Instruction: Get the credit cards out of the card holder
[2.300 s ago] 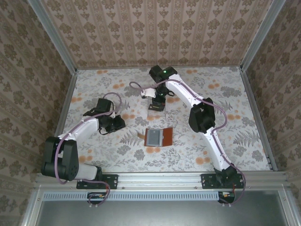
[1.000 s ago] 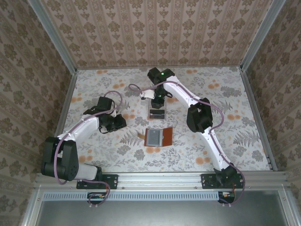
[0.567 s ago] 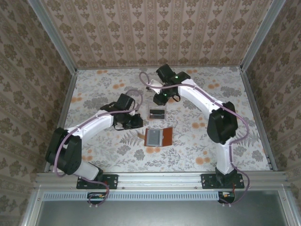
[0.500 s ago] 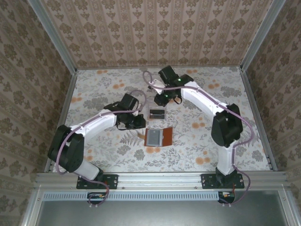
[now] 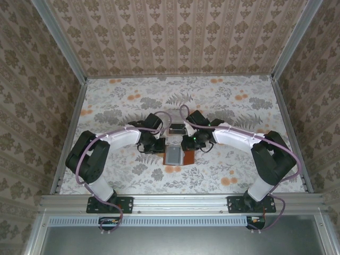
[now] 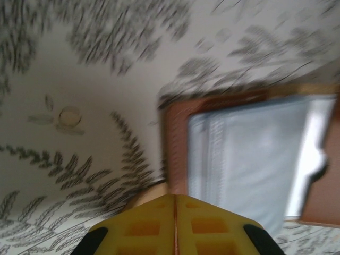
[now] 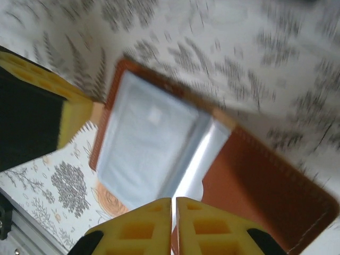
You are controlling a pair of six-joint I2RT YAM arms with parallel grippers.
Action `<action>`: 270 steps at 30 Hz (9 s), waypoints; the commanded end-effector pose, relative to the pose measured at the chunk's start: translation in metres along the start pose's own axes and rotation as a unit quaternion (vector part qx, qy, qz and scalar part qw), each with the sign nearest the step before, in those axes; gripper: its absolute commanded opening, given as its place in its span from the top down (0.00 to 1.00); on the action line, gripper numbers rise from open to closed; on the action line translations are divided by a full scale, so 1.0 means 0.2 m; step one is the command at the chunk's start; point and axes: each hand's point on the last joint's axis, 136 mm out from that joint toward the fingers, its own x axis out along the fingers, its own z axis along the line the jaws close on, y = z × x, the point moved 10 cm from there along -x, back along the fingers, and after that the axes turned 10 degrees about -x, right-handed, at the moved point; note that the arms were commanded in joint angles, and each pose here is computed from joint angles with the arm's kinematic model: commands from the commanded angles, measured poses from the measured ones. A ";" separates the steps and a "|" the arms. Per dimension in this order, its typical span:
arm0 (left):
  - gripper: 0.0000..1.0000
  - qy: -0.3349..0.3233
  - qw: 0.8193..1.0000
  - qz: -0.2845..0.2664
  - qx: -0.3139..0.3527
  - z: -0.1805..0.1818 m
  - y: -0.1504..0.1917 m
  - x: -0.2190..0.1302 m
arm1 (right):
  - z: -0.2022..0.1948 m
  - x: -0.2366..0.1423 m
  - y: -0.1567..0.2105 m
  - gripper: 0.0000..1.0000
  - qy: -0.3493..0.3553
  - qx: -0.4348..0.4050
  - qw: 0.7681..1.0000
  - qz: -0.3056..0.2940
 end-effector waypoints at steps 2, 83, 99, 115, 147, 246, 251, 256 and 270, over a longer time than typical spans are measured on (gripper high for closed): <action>0.90 -0.002 0.999 0.019 -0.026 0.06 0.05 0.07 | -0.04 0.08 0.04 0.88 0.002 0.061 0.998 0.017; 0.92 0.052 0.996 0.007 -0.071 0.15 0.09 0.13 | 0.03 0.04 -0.01 0.37 0.246 0.049 0.967 0.051; 0.91 0.060 0.997 -0.009 -0.055 0.06 0.05 0.03 | -0.09 0.07 0.07 0.46 0.204 0.080 0.974 0.064; 0.88 0.107 0.994 -0.013 -0.006 -0.20 -0.01 -0.03 | -0.04 -0.08 0.05 0.54 0.188 0.078 0.979 0.016; 0.91 0.077 0.997 0.007 -0.008 -0.14 -0.02 0.05 | 0.10 -0.01 -0.08 0.67 -0.011 0.123 0.992 -0.037; 0.94 -0.035 0.999 0.041 -0.002 0.00 0.04 0.13 | -0.04 0.15 -0.03 0.86 -0.096 0.153 0.983 -0.018; 0.94 -0.033 0.999 0.041 -0.001 -0.01 0.03 0.13 | -0.05 0.15 -0.03 0.91 -0.096 0.151 0.984 -0.017; 0.93 -0.031 0.999 0.043 -0.001 -0.01 0.03 0.13 | -0.07 0.13 -0.01 0.96 -0.089 0.150 0.984 -0.022; 0.93 -0.023 0.999 0.040 -0.006 0.00 0.04 0.11 | -0.19 0.01 0.07 0.99 -0.029 0.159 0.987 -0.020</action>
